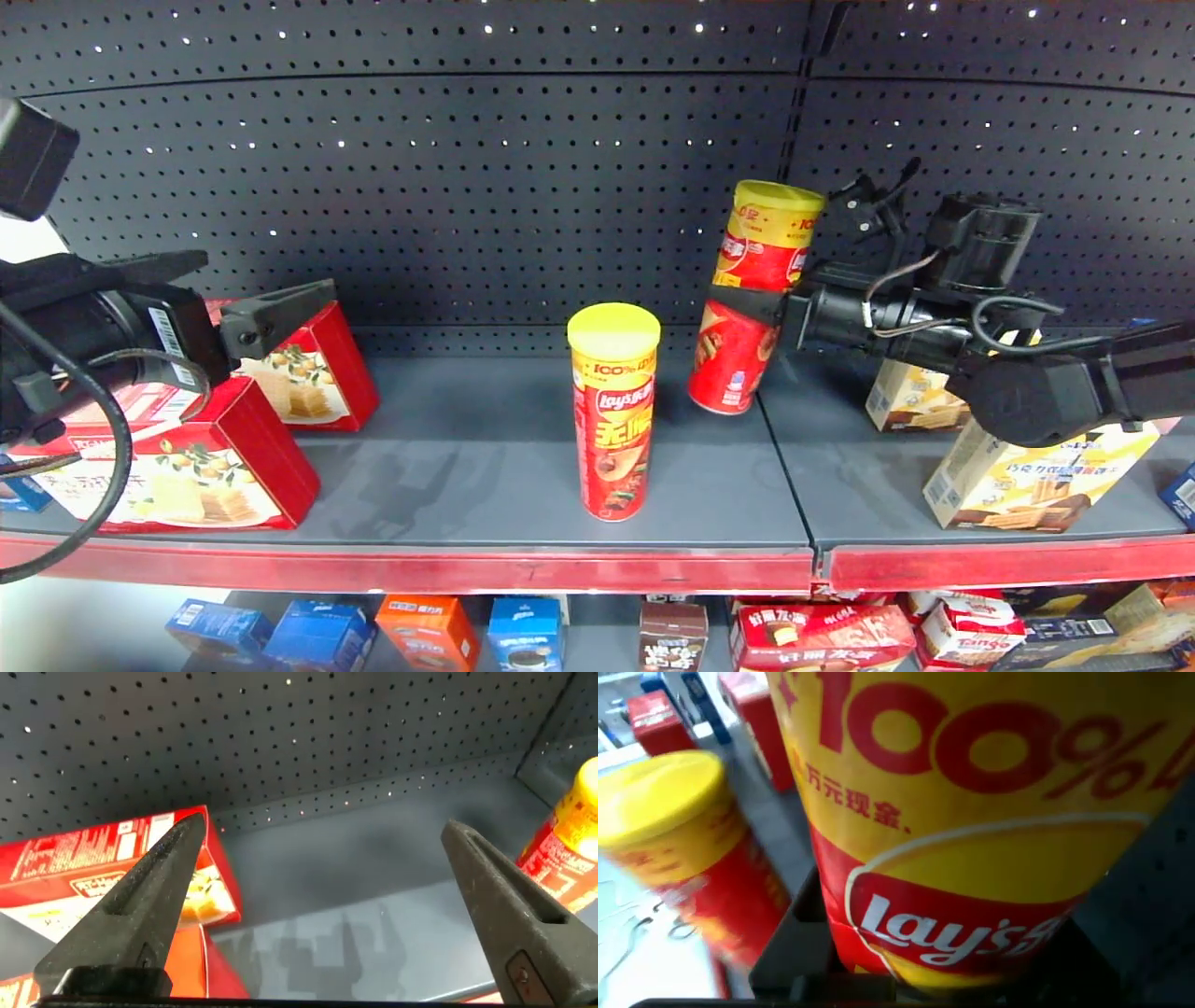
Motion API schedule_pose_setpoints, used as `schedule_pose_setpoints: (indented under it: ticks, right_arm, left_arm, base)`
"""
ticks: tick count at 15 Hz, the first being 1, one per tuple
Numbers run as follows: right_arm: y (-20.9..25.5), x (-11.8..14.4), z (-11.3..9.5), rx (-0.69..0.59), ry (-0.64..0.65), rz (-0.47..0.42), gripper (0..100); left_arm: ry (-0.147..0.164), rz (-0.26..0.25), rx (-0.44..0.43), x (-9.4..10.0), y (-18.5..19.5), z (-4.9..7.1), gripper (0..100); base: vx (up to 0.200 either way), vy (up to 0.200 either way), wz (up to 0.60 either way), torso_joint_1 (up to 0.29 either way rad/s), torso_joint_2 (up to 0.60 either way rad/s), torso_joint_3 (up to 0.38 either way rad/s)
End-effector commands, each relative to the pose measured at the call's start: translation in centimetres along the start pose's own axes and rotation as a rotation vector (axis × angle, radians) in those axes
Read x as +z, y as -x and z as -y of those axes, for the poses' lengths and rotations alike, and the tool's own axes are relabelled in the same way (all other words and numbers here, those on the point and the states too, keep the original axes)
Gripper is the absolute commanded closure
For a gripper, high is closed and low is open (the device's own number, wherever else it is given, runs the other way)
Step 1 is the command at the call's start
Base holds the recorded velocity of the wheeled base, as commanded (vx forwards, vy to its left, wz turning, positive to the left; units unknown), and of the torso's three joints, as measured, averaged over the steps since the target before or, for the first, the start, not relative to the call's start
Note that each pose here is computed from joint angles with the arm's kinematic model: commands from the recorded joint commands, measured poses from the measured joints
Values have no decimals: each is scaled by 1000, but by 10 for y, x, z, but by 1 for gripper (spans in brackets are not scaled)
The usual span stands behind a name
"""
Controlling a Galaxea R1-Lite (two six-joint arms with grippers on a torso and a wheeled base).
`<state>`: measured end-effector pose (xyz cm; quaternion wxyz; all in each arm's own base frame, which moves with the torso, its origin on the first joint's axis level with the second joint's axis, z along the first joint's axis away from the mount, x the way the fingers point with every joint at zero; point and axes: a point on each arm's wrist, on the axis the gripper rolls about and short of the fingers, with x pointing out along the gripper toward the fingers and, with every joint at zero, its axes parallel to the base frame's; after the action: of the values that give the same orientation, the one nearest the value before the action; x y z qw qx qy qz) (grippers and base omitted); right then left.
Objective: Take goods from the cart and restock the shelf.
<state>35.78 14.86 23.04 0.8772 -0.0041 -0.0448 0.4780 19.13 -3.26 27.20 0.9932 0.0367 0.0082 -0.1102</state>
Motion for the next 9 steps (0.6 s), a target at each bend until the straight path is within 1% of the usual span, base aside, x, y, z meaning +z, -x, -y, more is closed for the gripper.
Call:
schedule_pose_setpoints:
  ticks: [1,3,4,5,6,9]
  right_arm:
    - [-15,-24,9,7,-13,-17,100]
    - [-15,-25,8,8,-17,-22,100]
    - [-16,-22,7,13,-43,-56,100]
    - [-17,-18,7,13,-51,-67,100]
    - [-19,-14,8,13,-58,-76,100]
    - [-28,-12,7,27,-49,-66,100]
  left_arm:
    - [0,3,0,2,-4,0,0]
    - [0,5,0,4,-8,-1,0]
    - [-5,9,-2,7,-11,-1,0]
    - [-21,3,-3,5,-14,-1,0]
    - [-29,5,-3,6,-15,-1,0]
    - [-33,12,-3,9,-18,-1,0]
  base:
    - [0,0,0,0,0,0]
    - [0,0,0,0,0,0]
    - [0,0,0,0,0,0]
    - [0,0,0,0,0,0]
    - [0,0,0,0,0,0]
    - [0,0,0,0,0,0]
